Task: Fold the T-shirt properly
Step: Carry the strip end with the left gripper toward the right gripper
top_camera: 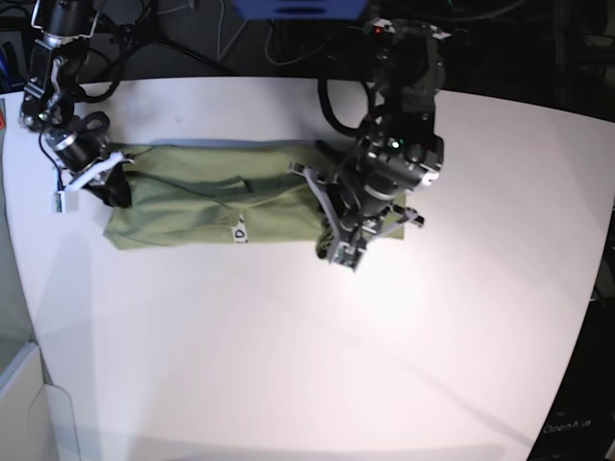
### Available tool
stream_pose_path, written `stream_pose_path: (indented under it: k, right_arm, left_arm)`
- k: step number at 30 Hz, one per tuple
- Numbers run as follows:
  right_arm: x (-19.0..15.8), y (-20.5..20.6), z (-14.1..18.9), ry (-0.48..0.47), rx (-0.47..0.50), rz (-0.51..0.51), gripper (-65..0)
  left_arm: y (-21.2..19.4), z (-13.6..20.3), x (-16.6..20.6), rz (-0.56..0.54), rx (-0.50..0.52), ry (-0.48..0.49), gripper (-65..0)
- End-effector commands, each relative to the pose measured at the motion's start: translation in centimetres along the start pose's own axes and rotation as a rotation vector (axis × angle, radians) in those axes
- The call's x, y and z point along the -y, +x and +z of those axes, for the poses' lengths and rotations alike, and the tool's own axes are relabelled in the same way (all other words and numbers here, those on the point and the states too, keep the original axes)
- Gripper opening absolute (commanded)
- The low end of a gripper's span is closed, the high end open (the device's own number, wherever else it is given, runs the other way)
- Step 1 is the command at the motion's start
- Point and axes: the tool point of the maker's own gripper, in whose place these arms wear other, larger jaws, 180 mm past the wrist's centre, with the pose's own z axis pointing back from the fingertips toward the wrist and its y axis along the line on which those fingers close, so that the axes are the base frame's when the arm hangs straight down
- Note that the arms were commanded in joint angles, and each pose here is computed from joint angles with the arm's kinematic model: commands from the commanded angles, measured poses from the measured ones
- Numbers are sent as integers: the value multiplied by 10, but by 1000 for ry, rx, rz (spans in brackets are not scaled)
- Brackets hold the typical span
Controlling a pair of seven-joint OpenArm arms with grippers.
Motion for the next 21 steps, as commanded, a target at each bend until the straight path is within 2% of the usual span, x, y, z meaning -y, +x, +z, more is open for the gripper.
stream_pose_path:
  k: [1,7,12,17,21]
  right_arm:
    - [4,-12,2,-13,-70,30,-576]
    - [4,-12,2,-13,-70,30,-576]
    - [4,-12,2,-13,-70,30,-576]
    - [4,-13,3,-13,-72,31,-576]
    - [4,-13,3,-14,-73,30,-576]
  left_arm:
    - [18,4,3,39,59,-17,-632]
    - [23,3,9,328,80,-56,-633]
    - [28,3,17,504,79,-112,-633]
    - [10,-10,25,624,2,-133,-633]
    - [-3,-20,31,669,-46,-155,-633]
